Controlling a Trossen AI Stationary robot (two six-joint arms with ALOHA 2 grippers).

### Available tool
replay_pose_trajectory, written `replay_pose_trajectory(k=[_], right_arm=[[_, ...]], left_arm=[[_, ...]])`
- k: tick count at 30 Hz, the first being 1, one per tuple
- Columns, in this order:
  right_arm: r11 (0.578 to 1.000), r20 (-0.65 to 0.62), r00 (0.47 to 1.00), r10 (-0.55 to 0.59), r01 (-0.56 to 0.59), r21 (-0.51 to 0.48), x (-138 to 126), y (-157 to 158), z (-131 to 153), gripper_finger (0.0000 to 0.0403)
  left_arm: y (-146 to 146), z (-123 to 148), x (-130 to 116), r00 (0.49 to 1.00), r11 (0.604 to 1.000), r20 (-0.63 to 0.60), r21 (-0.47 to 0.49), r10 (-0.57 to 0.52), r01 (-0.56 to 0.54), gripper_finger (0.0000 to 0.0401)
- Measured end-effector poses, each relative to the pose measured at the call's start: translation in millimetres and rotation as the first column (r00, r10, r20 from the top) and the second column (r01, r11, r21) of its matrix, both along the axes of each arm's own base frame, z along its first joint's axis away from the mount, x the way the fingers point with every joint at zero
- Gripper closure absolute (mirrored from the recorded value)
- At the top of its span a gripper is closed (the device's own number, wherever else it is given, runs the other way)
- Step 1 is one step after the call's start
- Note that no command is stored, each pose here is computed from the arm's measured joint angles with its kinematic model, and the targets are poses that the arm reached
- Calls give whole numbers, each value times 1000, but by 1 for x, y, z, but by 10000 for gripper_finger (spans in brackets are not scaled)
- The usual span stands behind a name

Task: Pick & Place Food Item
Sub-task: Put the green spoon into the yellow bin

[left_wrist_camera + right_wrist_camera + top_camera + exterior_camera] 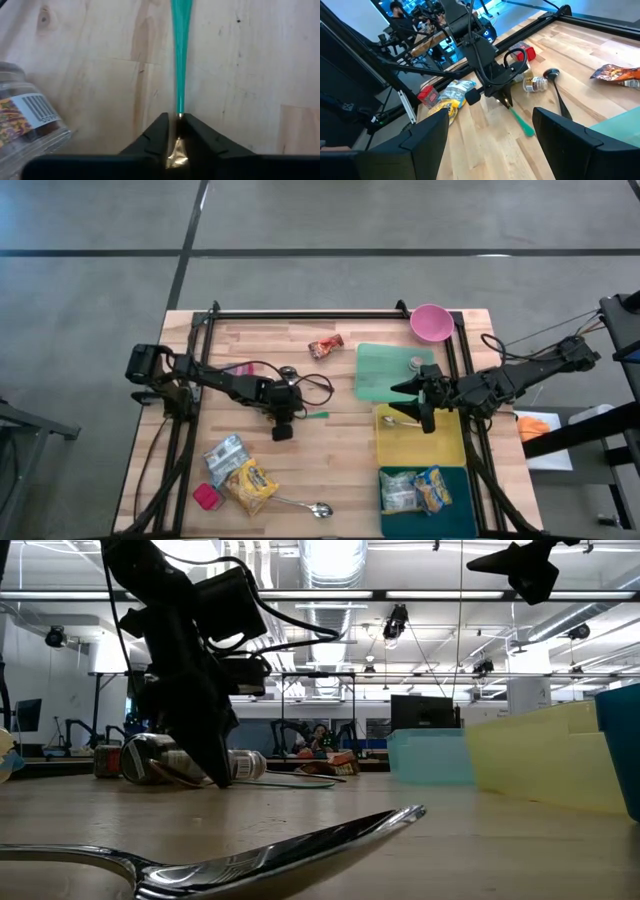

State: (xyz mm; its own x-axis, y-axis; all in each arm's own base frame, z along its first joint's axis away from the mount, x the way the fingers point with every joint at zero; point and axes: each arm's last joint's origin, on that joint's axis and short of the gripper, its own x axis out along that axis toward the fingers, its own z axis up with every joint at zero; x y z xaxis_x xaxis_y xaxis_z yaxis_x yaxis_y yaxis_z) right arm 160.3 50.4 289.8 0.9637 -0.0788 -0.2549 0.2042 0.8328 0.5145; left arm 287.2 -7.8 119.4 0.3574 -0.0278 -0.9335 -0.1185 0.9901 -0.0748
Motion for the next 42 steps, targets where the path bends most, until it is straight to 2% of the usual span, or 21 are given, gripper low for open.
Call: replay_pose_trajectory(k=[4,9,14,18,23,30,34,37,42], right_arm=[[1000,-1,1000,1,-1,-7,0,0,0,120],[1000,-4,1000,2,-2,-12,0,0,0,120],[999,-13,1000,6,-7,-33,0,0,-1,120],[997,-17,1000,16,-18,-81,0,0,-1,120],[991,-30,999,29,-33,-132,2,0,-2,120],[957,-101,993,60,-86,-278,16,6,-5,120],[912,-189,979,75,-144,-383,29,11,-5,120],[875,-281,959,42,-171,-453,38,14,-4,120],[828,-432,902,-16,-231,-511,51,18,1,120]], left_arm=[[0,0,0,1000,1000,-2,1,0,0,389],[0,0,0,1000,999,-4,-31,18,-18,390],[-2,7,7,998,989,-5,-137,63,-63,393],[-5,18,18,997,971,27,-231,78,-70,394],[-6,32,30,991,953,69,-288,112,-88,395],[-2,53,45,982,914,117,-394,150,-93,395],[4,65,52,974,872,121,-476,191,-112,396],[12,71,56,965,827,104,-542,243,-149,396],[23,80,59,958,754,82,-636,276,-163,396]])
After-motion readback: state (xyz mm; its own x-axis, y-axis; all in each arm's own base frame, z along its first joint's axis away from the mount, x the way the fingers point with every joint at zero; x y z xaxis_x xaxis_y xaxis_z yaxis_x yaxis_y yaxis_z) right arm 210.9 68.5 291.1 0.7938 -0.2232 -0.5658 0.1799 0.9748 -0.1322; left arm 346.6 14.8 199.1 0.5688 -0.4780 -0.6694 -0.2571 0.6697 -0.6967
